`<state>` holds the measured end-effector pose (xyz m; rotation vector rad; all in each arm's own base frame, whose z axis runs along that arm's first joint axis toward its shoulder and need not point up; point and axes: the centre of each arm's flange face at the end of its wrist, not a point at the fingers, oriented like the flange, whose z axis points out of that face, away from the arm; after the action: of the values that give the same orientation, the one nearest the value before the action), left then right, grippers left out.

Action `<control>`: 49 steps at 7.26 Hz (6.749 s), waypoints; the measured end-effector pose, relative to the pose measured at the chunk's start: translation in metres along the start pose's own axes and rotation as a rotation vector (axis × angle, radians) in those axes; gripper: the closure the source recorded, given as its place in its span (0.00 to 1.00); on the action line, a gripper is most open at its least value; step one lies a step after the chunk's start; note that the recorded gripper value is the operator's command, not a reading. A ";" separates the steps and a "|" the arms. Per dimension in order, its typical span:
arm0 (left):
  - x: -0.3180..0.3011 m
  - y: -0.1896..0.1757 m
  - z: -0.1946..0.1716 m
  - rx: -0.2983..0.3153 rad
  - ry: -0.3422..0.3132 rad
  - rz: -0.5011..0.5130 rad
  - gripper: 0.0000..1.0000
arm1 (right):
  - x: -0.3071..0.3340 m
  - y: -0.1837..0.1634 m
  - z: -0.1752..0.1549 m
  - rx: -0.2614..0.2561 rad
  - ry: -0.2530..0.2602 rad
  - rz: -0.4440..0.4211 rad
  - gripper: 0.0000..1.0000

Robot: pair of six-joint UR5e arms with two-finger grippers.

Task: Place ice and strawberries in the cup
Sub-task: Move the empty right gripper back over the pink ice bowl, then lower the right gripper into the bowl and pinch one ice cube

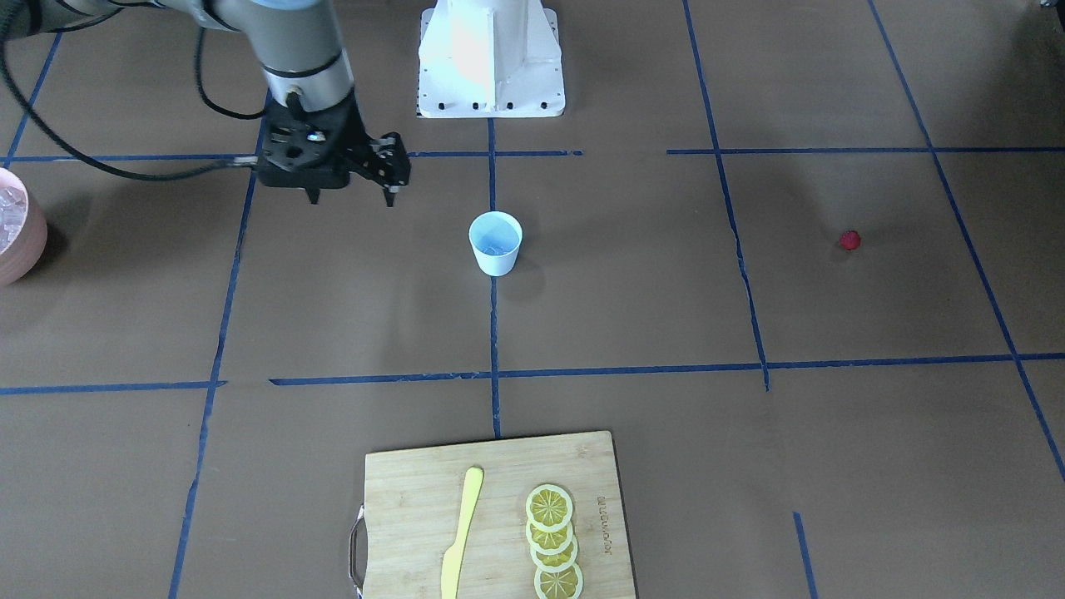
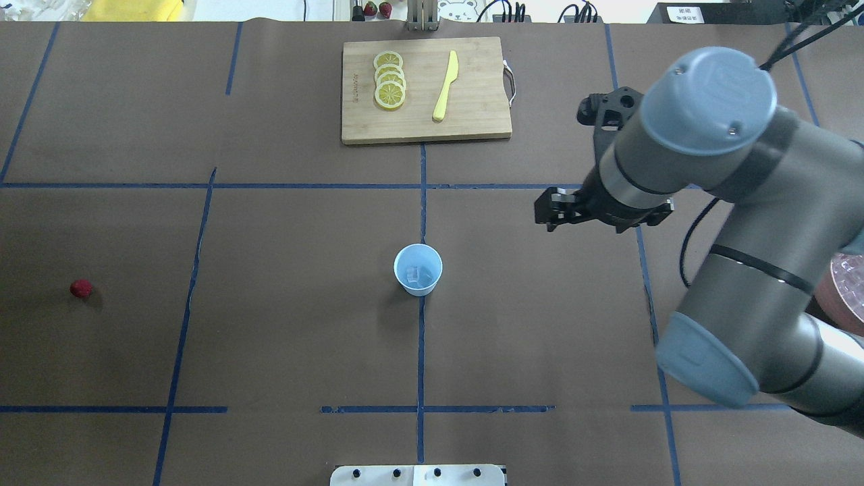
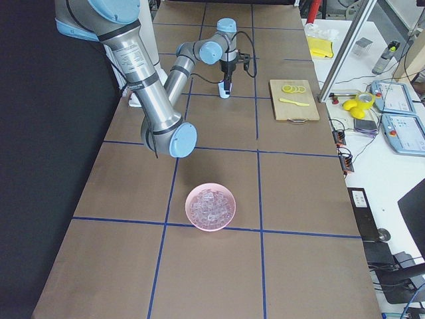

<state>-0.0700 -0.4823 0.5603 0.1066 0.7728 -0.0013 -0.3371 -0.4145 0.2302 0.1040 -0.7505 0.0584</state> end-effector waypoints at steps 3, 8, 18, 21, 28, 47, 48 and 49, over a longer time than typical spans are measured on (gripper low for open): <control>0.001 0.000 -0.001 0.001 0.000 0.001 0.00 | 0.132 -0.014 -0.007 -0.022 0.089 -0.175 0.00; 0.001 0.001 -0.001 0.000 0.000 0.001 0.00 | 0.346 -0.062 -0.016 -0.139 0.092 -0.524 0.00; 0.001 0.001 0.000 0.000 0.000 0.001 0.00 | 0.515 -0.007 0.097 -0.148 0.045 -0.703 0.13; 0.001 0.001 0.000 -0.001 0.001 0.001 0.00 | 0.512 -0.006 0.105 -0.137 0.039 -0.727 0.18; 0.002 0.001 0.000 0.002 0.002 0.004 0.00 | 0.508 0.012 0.123 -0.190 0.033 -0.765 0.21; 0.003 0.001 -0.003 0.005 0.002 0.007 0.00 | 0.510 0.019 0.144 -0.248 0.087 -0.778 0.85; 0.004 0.001 -0.003 0.007 0.002 0.008 0.00 | 0.509 0.018 0.144 -0.248 0.090 -0.781 1.00; 0.004 0.001 -0.004 0.007 0.002 0.008 0.00 | 0.509 0.018 0.143 -0.245 0.095 -0.789 1.00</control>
<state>-0.0696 -0.4809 0.5548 0.1168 0.7743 0.0037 -0.0642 -0.4054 0.6833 0.1559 -0.5747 -0.7720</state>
